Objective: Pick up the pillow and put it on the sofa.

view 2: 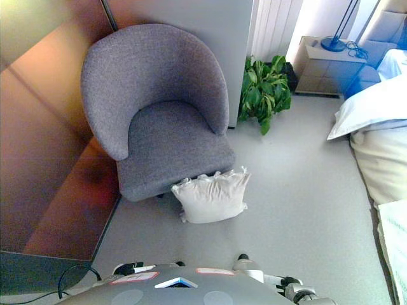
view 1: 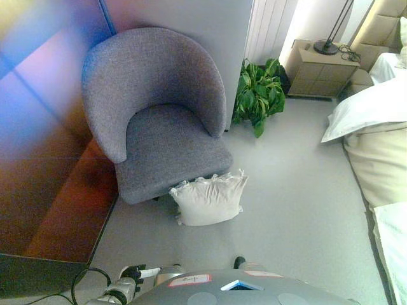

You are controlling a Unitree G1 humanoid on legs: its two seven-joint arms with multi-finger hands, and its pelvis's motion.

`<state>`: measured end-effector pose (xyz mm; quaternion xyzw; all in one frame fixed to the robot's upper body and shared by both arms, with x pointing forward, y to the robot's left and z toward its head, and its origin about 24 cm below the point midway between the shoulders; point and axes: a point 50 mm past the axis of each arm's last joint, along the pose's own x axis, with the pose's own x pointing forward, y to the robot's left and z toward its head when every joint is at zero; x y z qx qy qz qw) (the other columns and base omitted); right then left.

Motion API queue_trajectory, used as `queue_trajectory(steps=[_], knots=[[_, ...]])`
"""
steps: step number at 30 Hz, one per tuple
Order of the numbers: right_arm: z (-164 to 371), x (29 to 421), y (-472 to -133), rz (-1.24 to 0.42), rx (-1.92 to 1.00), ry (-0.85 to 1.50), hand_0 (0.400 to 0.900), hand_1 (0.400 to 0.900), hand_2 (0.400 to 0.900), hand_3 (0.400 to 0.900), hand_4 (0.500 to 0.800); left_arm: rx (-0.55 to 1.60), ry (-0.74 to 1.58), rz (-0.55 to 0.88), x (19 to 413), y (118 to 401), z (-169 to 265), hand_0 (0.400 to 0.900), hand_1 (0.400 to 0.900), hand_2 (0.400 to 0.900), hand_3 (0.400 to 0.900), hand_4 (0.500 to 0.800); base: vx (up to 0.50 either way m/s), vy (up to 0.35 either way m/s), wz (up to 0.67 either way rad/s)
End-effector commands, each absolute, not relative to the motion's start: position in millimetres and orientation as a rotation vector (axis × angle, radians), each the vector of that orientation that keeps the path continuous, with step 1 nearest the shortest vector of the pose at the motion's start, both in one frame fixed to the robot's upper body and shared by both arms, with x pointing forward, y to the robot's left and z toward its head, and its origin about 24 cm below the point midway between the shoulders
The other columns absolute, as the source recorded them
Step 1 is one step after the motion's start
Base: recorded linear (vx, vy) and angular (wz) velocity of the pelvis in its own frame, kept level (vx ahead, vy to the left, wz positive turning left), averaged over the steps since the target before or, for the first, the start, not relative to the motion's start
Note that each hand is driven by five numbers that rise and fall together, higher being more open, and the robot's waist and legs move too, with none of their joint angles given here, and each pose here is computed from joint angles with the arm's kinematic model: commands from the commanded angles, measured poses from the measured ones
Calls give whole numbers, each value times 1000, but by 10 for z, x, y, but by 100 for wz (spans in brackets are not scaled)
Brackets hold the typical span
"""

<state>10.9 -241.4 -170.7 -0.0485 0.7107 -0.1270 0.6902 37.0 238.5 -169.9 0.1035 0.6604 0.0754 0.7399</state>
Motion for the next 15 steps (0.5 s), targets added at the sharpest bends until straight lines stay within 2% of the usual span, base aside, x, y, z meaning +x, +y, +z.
queue_trajectory(steps=[1, 15], knots=[[-1710, 392, -2344, -255, -106, 1542, 900, 900, 900, 900, 800, 230, 1407, 169, 574, 2401, -1676, 900, 900, 900, 900, 800, 0, 0, 0], [-1709, 405, -2347, -220, -150, 1535, 900, 900, 900, 900, 800, 216, 1421, 141, 572, 2391, -1680, 900, 900, 900, 900, 800, 0, 0, 0]])
